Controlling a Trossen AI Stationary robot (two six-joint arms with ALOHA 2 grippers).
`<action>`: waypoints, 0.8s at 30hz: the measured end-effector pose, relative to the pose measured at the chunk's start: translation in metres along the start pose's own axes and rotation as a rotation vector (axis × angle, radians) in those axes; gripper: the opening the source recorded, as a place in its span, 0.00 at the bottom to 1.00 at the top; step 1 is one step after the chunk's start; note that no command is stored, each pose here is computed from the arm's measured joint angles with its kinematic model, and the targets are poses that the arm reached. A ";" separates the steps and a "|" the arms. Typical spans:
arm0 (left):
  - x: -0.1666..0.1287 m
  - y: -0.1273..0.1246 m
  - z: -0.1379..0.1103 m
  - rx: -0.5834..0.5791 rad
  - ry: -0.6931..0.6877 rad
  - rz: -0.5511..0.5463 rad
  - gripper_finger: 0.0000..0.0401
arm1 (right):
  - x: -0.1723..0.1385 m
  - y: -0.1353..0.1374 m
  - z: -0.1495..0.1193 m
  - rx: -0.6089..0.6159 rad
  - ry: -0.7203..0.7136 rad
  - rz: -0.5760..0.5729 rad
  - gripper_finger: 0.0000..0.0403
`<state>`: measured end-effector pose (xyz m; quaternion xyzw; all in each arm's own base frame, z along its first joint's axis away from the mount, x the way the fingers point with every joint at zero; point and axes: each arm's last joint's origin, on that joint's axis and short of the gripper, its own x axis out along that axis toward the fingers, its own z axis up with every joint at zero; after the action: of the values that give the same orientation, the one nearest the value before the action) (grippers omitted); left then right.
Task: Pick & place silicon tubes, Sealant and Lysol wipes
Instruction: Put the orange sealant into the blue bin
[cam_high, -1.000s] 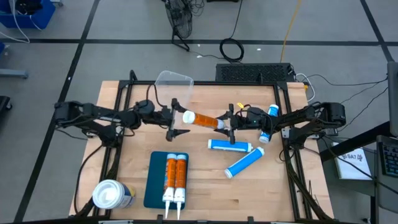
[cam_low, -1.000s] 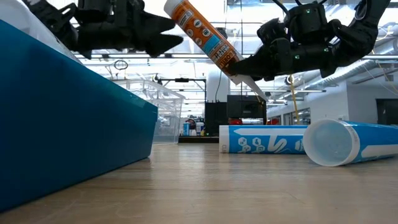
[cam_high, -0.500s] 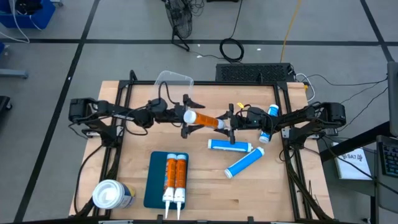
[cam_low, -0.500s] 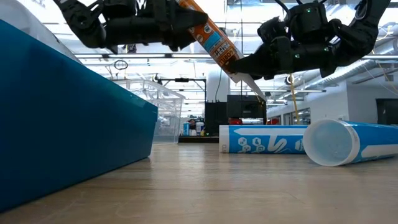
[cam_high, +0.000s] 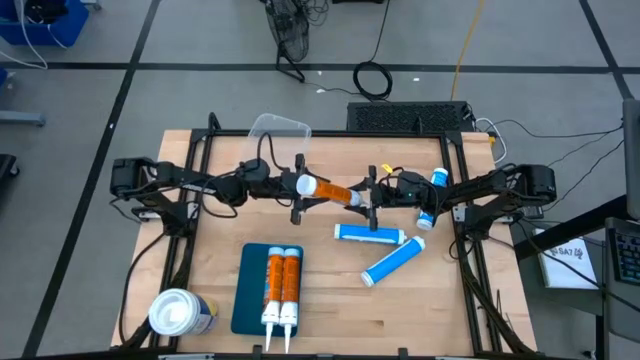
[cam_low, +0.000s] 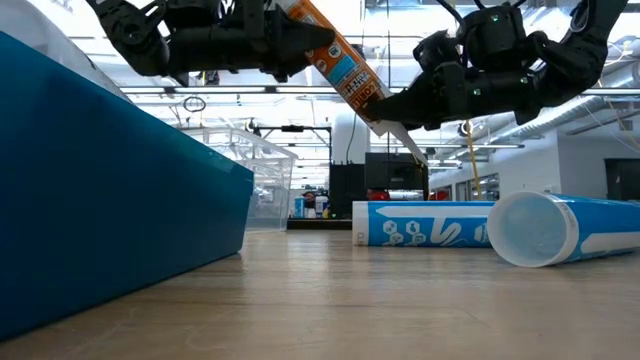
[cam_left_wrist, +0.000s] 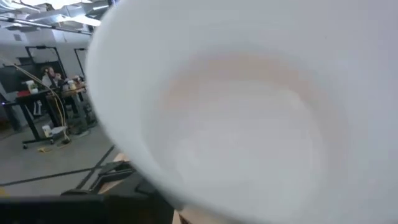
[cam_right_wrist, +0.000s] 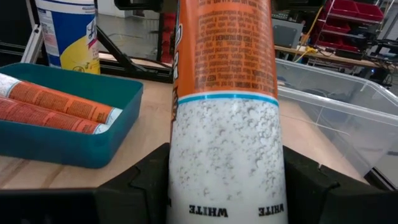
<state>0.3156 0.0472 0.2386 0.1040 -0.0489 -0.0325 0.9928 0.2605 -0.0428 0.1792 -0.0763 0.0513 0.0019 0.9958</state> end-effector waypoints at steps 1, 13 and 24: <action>0.000 0.000 0.000 0.004 -0.001 0.000 0.52 | 0.000 0.000 0.000 0.000 0.000 -0.001 0.51; -0.009 0.001 0.012 0.034 0.049 0.018 0.52 | 0.000 0.001 -0.002 0.086 0.028 0.006 0.82; -0.048 -0.024 0.046 0.505 0.384 0.129 0.52 | -0.001 -0.005 -0.007 0.062 0.085 -0.127 0.86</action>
<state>0.2614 0.0177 0.2740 0.3480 0.1261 0.0641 0.9267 0.2591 -0.0486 0.1729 -0.0484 0.0885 -0.0662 0.9927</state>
